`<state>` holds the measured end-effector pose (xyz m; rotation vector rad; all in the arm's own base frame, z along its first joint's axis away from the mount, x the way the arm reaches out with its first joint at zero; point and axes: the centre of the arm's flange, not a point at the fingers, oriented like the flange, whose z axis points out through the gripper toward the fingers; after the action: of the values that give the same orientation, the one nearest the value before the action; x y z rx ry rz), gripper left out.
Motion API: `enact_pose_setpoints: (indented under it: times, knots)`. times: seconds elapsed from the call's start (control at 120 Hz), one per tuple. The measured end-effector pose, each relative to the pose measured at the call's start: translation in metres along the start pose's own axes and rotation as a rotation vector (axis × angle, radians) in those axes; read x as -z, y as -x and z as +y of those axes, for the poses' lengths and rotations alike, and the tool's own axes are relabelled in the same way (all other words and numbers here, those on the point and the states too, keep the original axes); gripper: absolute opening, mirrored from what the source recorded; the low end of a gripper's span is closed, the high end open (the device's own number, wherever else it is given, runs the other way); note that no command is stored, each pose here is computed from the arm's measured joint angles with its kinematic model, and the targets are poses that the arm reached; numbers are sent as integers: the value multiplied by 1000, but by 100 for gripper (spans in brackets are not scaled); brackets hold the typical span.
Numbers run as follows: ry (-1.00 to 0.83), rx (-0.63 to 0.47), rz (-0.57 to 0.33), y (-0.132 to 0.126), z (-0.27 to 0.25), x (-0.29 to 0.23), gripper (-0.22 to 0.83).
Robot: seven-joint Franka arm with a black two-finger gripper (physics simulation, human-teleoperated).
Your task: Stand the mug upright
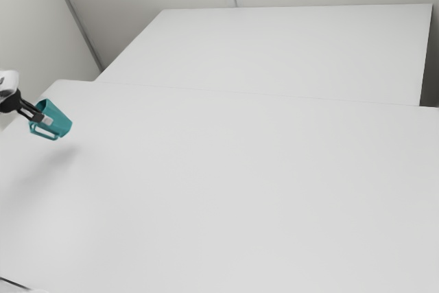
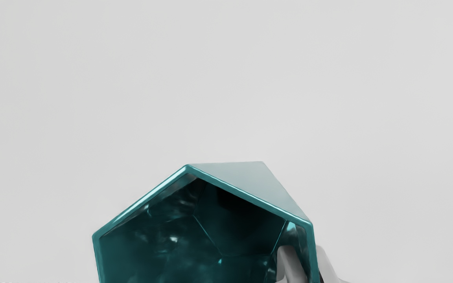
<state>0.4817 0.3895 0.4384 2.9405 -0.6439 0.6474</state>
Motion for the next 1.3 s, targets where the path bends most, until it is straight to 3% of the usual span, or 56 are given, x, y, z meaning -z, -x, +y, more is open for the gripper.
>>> enact_pose_setpoints:
  times: [0.242, 0.517, 0.85, 1.3]
  knots:
    - [27, -47, -230, -62, 72, -9, -17]
    - [56, -57, -396, -140, 169, -59, -17]
    - [13, 63, -479, -175, 227, -89, -17]
    - [-8, 223, -557, -190, 275, -120, -17]
